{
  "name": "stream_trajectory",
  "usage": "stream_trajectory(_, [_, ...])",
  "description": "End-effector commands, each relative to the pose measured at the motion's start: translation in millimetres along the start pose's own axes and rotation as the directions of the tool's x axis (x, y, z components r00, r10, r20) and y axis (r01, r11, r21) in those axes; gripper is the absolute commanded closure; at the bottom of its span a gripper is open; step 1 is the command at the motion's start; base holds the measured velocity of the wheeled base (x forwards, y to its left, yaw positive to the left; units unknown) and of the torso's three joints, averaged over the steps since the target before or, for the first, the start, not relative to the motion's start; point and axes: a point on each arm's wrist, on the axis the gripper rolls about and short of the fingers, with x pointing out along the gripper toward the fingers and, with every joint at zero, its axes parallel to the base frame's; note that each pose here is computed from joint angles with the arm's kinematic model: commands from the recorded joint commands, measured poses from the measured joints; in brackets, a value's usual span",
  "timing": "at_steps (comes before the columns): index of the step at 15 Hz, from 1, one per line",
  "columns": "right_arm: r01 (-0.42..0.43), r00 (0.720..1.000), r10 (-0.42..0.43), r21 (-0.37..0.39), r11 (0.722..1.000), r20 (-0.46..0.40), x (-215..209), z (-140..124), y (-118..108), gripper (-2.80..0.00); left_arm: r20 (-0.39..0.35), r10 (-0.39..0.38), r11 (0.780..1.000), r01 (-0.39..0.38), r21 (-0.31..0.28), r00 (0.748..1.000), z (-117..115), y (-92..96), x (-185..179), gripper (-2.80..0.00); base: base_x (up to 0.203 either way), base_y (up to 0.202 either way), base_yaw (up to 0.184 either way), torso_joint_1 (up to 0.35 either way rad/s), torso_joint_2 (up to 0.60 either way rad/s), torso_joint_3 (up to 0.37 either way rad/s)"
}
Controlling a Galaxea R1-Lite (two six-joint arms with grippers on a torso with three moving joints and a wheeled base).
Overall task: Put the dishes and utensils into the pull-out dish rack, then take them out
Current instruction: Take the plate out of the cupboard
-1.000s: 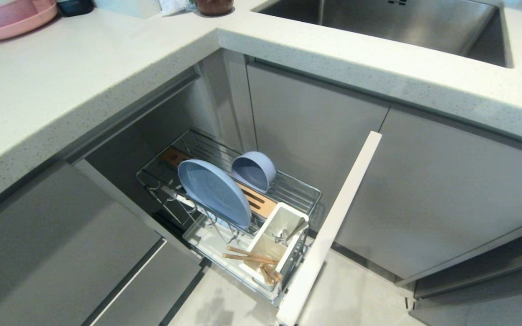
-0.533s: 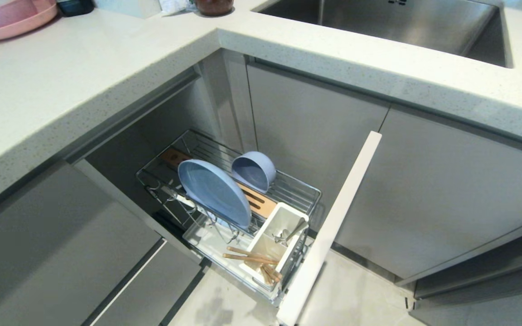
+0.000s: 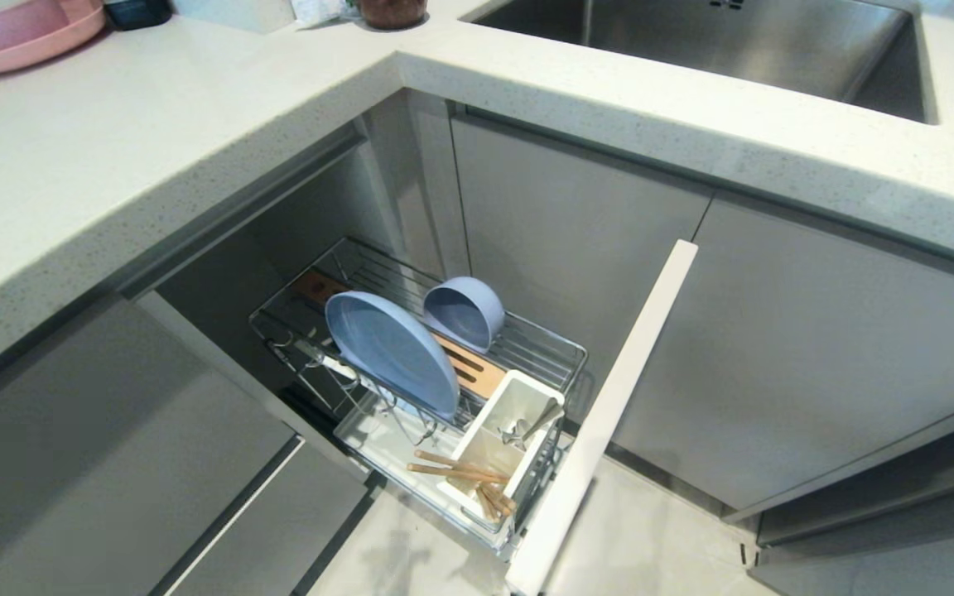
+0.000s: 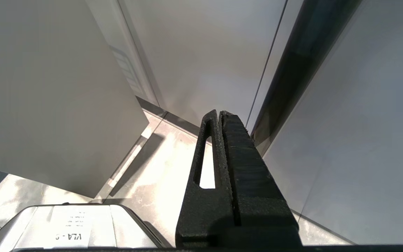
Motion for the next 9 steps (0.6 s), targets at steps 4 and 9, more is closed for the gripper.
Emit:
stream_trajectory(4, [0.000,1.000,0.000,0.000,1.000,0.003,0,0,0,0.00,0.042,-0.047,0.998,0.048,-0.034,0.998,111,2.2,99,0.00,0.000,0.000,0.000,0.000,0.00,0.000])
stream_trajectory(9, [0.000,1.000,0.000,0.000,1.000,0.003,0,0,0,0.00,0.196,-0.013,0.928,0.085,-0.363,0.980,142,0.8,197,0.00,0.000,0.000,0.000,0.000,0.00,0.000])
